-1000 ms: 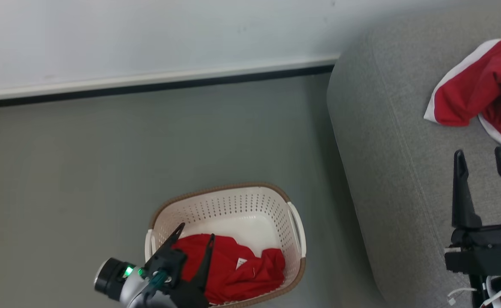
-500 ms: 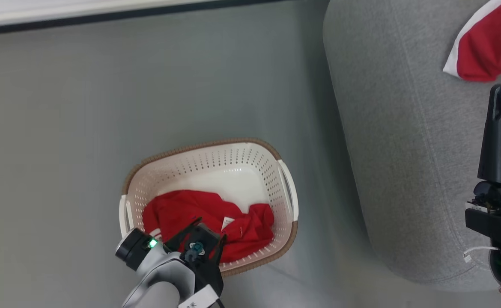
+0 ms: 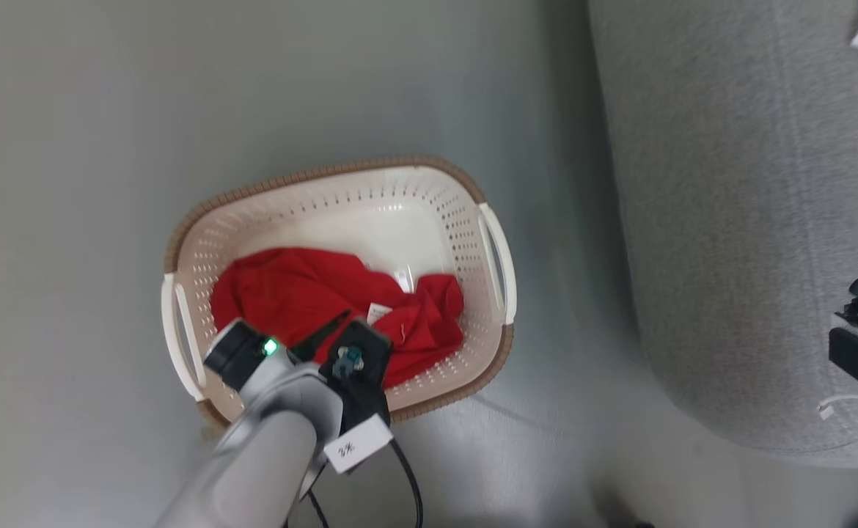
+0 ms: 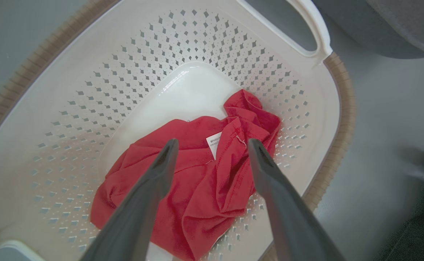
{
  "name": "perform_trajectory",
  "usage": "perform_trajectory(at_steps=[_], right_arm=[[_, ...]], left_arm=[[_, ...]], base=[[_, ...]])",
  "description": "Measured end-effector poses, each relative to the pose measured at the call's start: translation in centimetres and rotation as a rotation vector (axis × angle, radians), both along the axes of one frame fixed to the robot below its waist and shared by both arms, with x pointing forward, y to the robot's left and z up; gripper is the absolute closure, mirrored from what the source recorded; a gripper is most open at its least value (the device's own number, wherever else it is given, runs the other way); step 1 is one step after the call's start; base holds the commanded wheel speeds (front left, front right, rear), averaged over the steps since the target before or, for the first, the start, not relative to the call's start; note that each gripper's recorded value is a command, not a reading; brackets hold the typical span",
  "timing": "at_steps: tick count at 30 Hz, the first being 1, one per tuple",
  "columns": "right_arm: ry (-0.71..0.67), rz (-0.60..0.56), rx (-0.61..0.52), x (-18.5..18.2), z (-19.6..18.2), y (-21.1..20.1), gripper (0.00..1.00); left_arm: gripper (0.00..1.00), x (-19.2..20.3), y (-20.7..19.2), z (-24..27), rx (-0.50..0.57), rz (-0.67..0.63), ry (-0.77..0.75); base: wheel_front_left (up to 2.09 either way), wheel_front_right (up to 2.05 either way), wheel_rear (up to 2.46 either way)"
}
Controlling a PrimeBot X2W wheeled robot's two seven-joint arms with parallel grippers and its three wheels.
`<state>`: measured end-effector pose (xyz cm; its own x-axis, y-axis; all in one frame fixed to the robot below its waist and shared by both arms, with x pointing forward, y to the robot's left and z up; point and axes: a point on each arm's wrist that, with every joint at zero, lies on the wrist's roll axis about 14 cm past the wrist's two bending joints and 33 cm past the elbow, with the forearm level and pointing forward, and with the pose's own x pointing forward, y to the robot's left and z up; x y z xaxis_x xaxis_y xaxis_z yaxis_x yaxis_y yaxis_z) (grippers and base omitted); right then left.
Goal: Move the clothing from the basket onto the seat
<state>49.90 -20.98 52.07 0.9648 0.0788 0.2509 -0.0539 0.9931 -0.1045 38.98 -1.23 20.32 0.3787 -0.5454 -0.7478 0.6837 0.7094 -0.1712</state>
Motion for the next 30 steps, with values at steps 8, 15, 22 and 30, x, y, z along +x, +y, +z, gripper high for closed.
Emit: perform_trajectory(at_steps=[8, 15, 22, 30], right_arm=[[0.008, 0.014, -0.009, 2.2, -2.5, 0.4, 0.00], [0.049, 0.014, -0.015, 3.9, -5.9, 0.4, 0.00], [0.091, 0.018, 0.002, 4.6, -8.5, 0.8, 0.00], [0.059, 0.043, -0.015, 5.2, -8.0, 1.6, 0.00]], left_arm=[[0.00, 1.3, -0.7, -3.5, 0.004, -0.035, 0.052], [0.00, -0.2, -0.7, -7.1, 0.027, -0.076, 0.136], [0.00, -1.3, -0.6, -9.2, 0.043, -0.111, 0.188], [0.00, -2.2, -0.6, -11.0, 0.092, -0.158, 0.251]], base=[[0.00, 0.00, 0.00], [0.00, 0.00, 0.00], [0.00, 0.00, 0.00], [0.00, 0.00, 0.00]])
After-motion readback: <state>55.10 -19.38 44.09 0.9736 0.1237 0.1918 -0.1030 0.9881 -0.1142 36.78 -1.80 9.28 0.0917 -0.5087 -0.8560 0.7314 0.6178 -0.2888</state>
